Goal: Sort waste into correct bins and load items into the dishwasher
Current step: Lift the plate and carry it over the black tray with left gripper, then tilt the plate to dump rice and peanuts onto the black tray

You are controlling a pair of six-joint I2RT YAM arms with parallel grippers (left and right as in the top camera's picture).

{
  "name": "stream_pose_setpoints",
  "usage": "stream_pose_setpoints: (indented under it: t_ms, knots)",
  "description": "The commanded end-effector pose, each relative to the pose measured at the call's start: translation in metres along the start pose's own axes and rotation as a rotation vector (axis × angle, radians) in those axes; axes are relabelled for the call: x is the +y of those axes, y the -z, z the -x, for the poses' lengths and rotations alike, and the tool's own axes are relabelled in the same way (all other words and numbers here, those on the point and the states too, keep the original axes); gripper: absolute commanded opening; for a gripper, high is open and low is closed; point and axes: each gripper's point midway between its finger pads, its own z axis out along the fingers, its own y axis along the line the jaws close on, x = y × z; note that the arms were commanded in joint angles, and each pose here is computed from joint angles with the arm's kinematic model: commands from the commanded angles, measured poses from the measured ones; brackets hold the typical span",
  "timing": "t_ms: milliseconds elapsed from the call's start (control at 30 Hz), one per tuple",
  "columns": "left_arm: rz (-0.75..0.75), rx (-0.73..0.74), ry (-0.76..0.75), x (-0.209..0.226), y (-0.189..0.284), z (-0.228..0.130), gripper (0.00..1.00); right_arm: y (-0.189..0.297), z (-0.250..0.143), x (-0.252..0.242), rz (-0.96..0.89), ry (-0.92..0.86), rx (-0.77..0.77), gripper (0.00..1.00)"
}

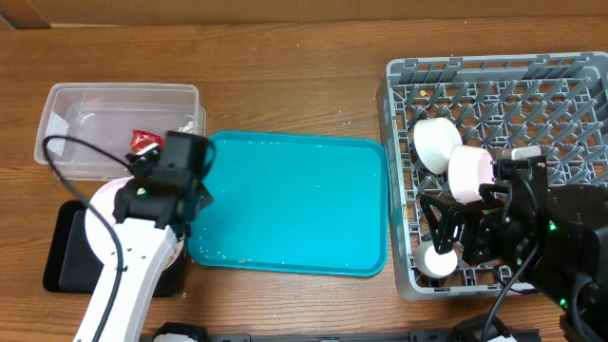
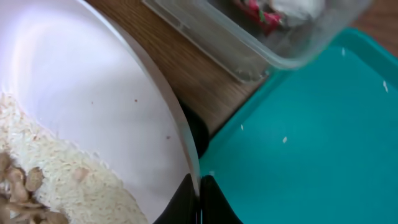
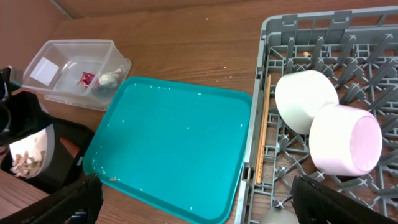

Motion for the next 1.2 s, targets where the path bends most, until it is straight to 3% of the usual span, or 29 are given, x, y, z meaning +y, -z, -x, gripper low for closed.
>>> stream_pose_setpoints:
  t_ms: [0, 300, 633, 867, 1167]
  knots:
    - [-0.030, -0.020, 0.010, 0.013, -0.014, 0.006, 0.04, 0.005, 0.004, 0.001, 0.003, -0.001, -0.023, 1.00]
    - [-0.144, -0.013, 0.153, 0.017, -0.026, 0.016, 0.04, 0.005, 0.004, 0.001, 0.002, -0.001, -0.023, 1.00]
    - [-0.362, -0.121, 0.148, 0.011, 0.018, 0.034, 0.04, 0.005, 0.004, 0.001, 0.003, -0.001, -0.023, 1.00]
    - [-0.413, -0.204, 0.196, 0.026, 0.039, 0.031, 0.04, 0.005, 0.004, 0.001, 0.003, -0.001, -0.023, 1.00]
    - [-0.481, -0.210, 0.265, 0.036, 0.017, 0.010, 0.04, 0.005, 0.004, 0.001, 0.003, -0.001, -0.023, 1.00]
